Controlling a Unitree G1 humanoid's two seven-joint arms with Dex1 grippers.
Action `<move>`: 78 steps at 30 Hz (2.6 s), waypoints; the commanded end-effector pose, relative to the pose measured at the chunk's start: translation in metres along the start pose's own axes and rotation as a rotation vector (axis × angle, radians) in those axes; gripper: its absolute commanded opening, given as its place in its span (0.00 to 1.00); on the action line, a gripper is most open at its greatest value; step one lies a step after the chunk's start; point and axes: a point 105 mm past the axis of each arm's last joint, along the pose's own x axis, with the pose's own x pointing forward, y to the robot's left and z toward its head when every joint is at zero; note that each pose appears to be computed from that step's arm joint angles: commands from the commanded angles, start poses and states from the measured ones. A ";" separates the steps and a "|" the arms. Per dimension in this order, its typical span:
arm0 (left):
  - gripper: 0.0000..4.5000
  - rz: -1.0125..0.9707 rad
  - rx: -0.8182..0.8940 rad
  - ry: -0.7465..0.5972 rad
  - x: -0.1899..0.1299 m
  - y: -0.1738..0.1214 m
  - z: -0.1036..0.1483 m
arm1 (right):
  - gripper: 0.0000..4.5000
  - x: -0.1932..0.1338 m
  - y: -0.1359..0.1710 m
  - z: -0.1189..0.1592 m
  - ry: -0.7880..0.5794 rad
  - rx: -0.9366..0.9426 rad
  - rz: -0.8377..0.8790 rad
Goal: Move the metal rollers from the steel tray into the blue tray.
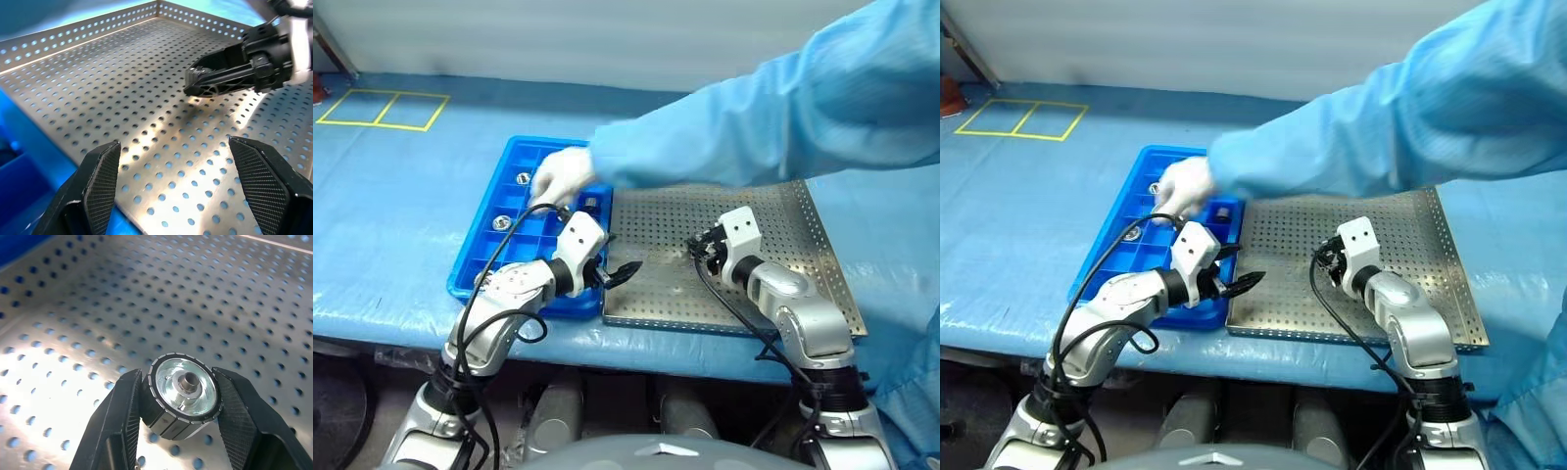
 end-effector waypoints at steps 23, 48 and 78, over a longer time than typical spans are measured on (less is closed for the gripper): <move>0.87 0.539 0.046 -0.013 -0.079 0.061 0.000 | 0.41 0.064 0.113 0.096 -0.264 -0.117 0.453; 0.87 0.520 0.020 0.008 -0.078 0.052 -0.011 | 0.77 0.105 0.129 0.086 -0.230 -0.144 0.488; 0.87 -0.167 0.203 -0.139 0.063 -0.013 0.062 | 0.83 -0.055 -0.017 0.034 -0.097 -0.302 -0.057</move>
